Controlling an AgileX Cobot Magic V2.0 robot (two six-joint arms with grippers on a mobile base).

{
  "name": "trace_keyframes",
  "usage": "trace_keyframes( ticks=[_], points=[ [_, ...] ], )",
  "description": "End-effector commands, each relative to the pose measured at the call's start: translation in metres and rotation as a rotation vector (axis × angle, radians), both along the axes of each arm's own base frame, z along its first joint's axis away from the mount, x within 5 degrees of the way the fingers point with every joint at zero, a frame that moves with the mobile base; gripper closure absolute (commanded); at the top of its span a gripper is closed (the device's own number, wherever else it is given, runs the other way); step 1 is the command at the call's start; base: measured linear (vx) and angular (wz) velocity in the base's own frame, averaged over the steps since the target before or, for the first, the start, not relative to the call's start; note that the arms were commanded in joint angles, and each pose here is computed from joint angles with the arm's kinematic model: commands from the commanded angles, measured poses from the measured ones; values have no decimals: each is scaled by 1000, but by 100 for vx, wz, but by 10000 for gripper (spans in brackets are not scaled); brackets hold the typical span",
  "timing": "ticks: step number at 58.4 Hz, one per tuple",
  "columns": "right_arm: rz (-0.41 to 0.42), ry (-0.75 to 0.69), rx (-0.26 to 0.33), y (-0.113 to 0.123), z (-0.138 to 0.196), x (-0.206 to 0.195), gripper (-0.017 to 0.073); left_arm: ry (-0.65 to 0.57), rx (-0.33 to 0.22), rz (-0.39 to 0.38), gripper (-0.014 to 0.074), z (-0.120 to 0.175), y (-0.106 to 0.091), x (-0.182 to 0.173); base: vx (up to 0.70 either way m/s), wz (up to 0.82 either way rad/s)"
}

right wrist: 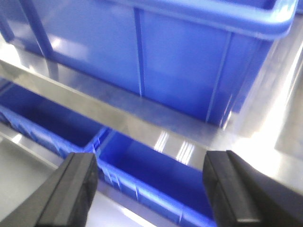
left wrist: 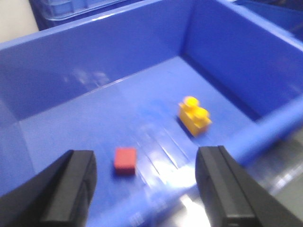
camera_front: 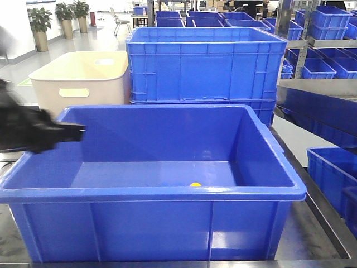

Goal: Pick red and yellow blocks into blue bin

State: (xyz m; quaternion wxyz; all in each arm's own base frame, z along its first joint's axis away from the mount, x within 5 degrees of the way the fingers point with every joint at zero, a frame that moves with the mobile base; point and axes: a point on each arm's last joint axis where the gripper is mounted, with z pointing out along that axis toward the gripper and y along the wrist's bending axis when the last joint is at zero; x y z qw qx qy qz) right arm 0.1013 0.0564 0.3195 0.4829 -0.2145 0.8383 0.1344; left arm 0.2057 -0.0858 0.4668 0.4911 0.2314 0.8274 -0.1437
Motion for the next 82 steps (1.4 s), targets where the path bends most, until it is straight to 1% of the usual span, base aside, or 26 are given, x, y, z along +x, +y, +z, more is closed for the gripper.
trace_keyframes(
  ticks=[1, 7, 12, 21, 27, 34, 38, 41, 46, 50, 55, 60, 62, 69, 82],
  points=[
    [1, -68, 23, 0, 12, 2, 47, -75, -62, -15, 77, 17, 9, -39, 0, 0],
    [2, -60, 18, 0, 12, 1, 47, -97, -81, -14, 93, 4, 19, -70, 0, 0],
    [2, -60, 18, 0, 12, 1, 47, -115, -92, -6, 102, -13, 27, -94, 0, 0],
    [3, -52, 14, 0, 11, 1, 47, -85, -86, -2, 113, -57, 37, -126, 0, 0],
    [4, -42, 5, 0, 10, 0, 47, -38, -71, -1, 113, -87, 40, -134, 0, 0],
    [17, -50, -18, 0, 10, 0, 53, 18, -53, 9, 113, -119, 40, -134, 0, 0],
    [24, -55, -31, 0, 9, 0, 76, 28, -54, 21, 120, -130, 40, -130, 0, 0],
    [26, -51, -35, 0, 9, 0, 115, 28, -60, 36, 139, -135, 40, -127, 0, 0],
    [26, -45, -37, 0, 8, 0, 215, 12, -94, 86, 195, -140, 42, -123, 0, 0],
    [27, -35, -42, -1, 8, -1, 318, -3, -108, 116, 253, -140, 43, -120, 0, 0],
    [28, -28, -39, 0, 7, -1, 433, -18, -104, 122, 337, -140, 44, -119, 0, 0],
    [28, -27, -37, 0, 7, -1, 549, -27, -93, 126, 442, -140, 44, -119, 0, 0],
    [27, -27, -38, 0, 7, -1, 576, -28, -91, 126, 482, -140, 45, -119, 0, 0],
    [26, -28, -36, 0, 7, -1, 575, -32, -82, 127, 599, -140, 45, -118, 0, 0],
    [26, -28, -36, 0, 7, -1, 572, -29, -80, 126, 602, -141, 45, -118, 0, 0]
  ],
)
